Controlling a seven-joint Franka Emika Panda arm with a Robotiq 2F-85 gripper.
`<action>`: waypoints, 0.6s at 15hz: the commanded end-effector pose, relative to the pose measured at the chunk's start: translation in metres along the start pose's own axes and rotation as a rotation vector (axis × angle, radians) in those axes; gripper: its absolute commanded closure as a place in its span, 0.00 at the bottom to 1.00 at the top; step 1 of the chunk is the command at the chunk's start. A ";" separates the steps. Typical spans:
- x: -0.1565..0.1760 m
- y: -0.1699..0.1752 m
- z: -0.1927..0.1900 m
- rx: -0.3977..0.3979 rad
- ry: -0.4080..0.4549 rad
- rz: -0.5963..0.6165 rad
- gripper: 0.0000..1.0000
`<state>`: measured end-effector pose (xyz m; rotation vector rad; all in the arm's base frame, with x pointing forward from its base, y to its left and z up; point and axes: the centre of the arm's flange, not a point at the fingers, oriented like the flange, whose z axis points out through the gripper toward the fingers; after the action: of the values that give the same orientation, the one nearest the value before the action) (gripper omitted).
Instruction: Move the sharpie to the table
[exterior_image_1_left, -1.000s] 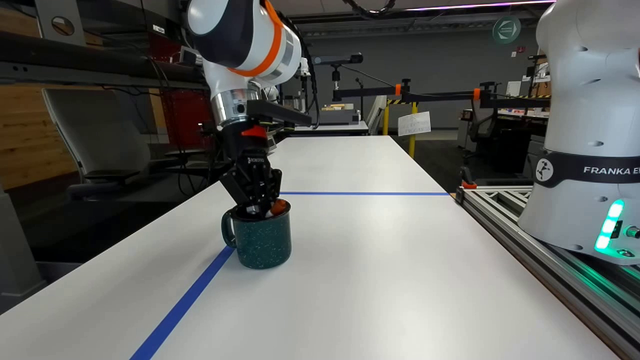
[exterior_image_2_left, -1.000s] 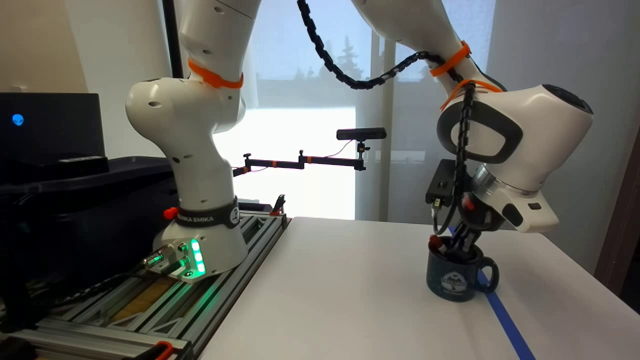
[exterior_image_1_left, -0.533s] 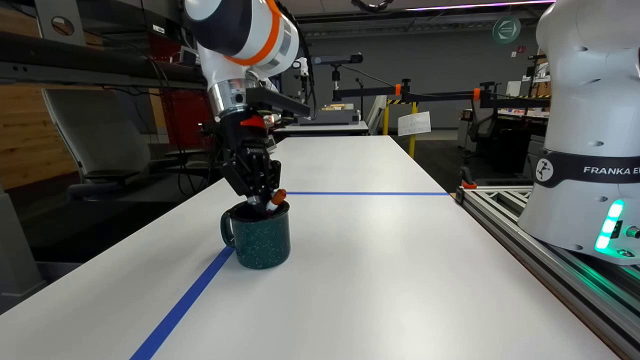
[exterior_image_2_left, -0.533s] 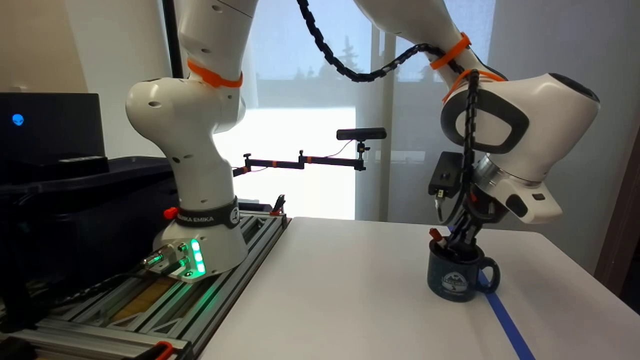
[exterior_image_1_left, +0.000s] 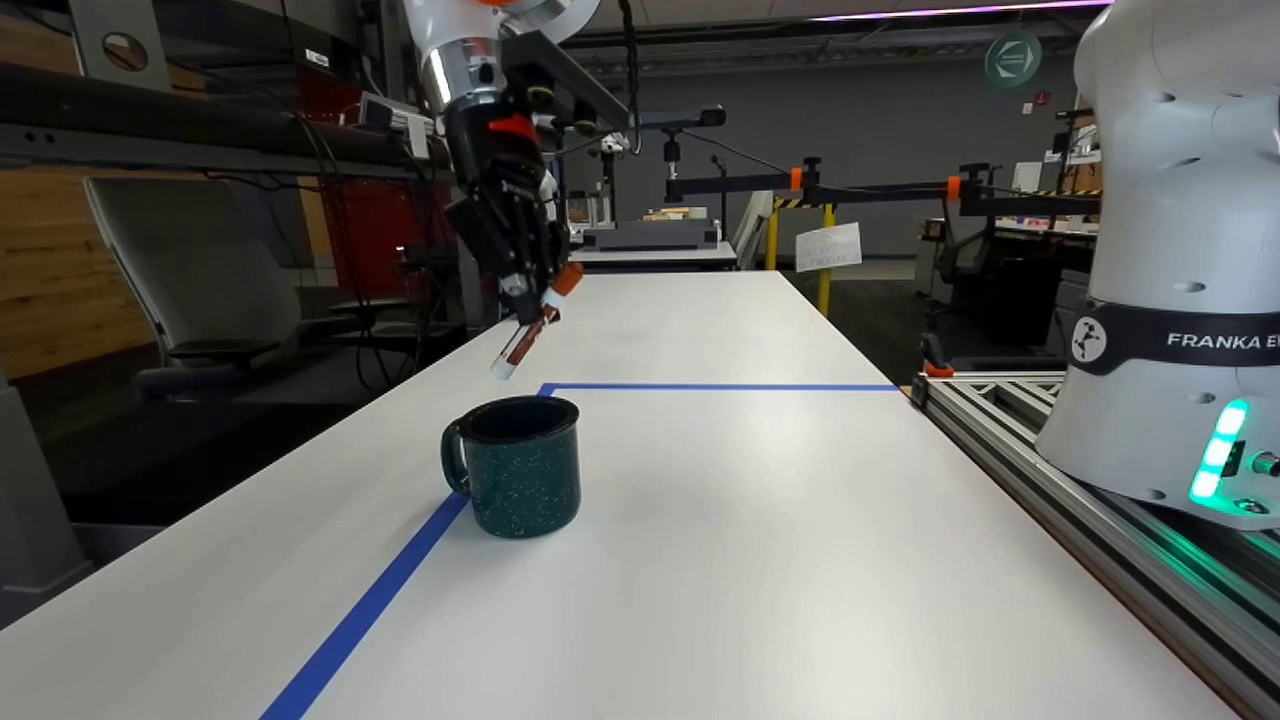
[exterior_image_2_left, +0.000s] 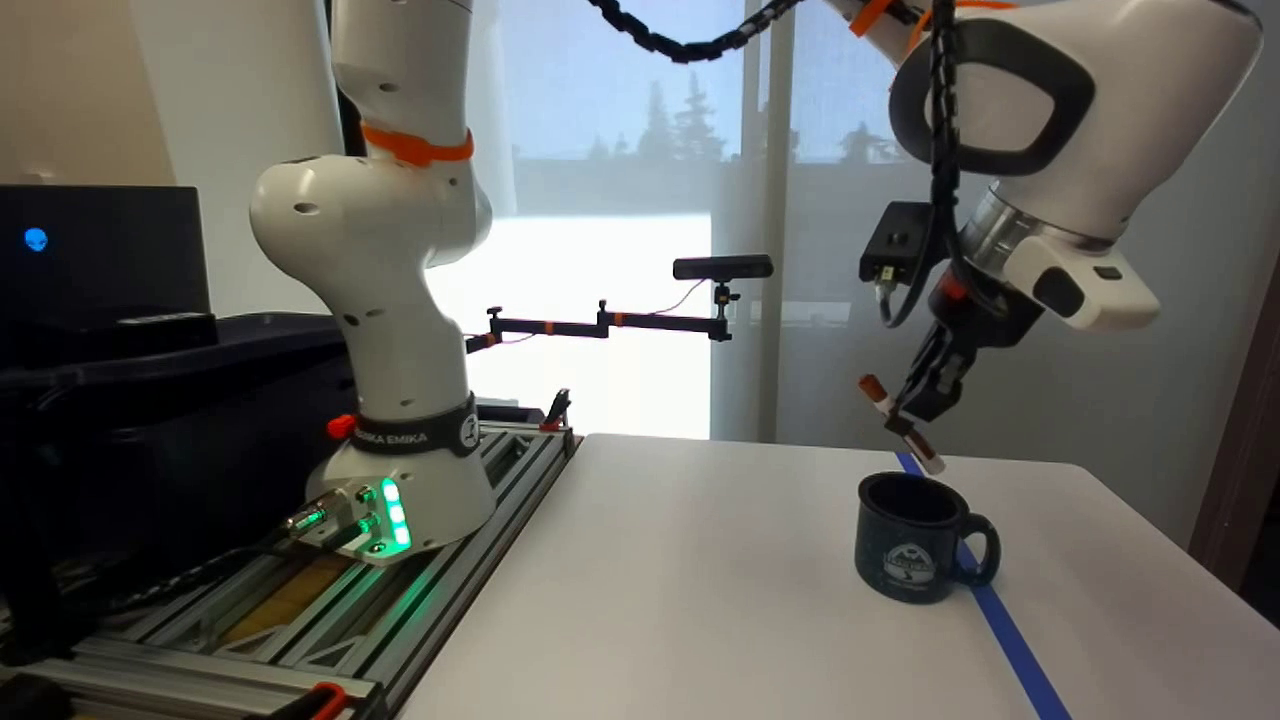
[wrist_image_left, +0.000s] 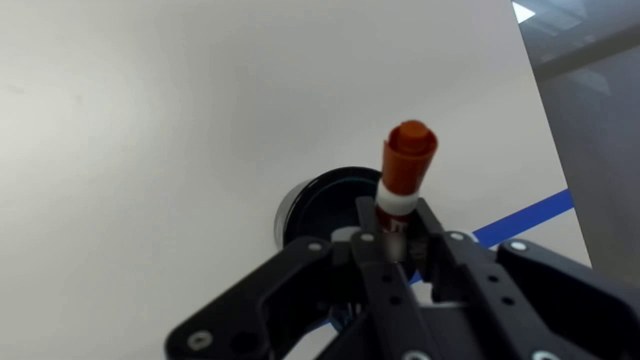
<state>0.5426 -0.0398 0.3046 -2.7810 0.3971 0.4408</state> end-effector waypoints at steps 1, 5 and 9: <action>-0.019 0.046 -0.030 0.047 0.095 -0.013 0.95; -0.009 0.109 -0.002 0.048 0.226 0.002 0.95; -0.008 0.155 0.060 0.009 0.270 -0.022 0.95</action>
<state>0.4935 -0.1556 0.2584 -2.8309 0.4674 0.1119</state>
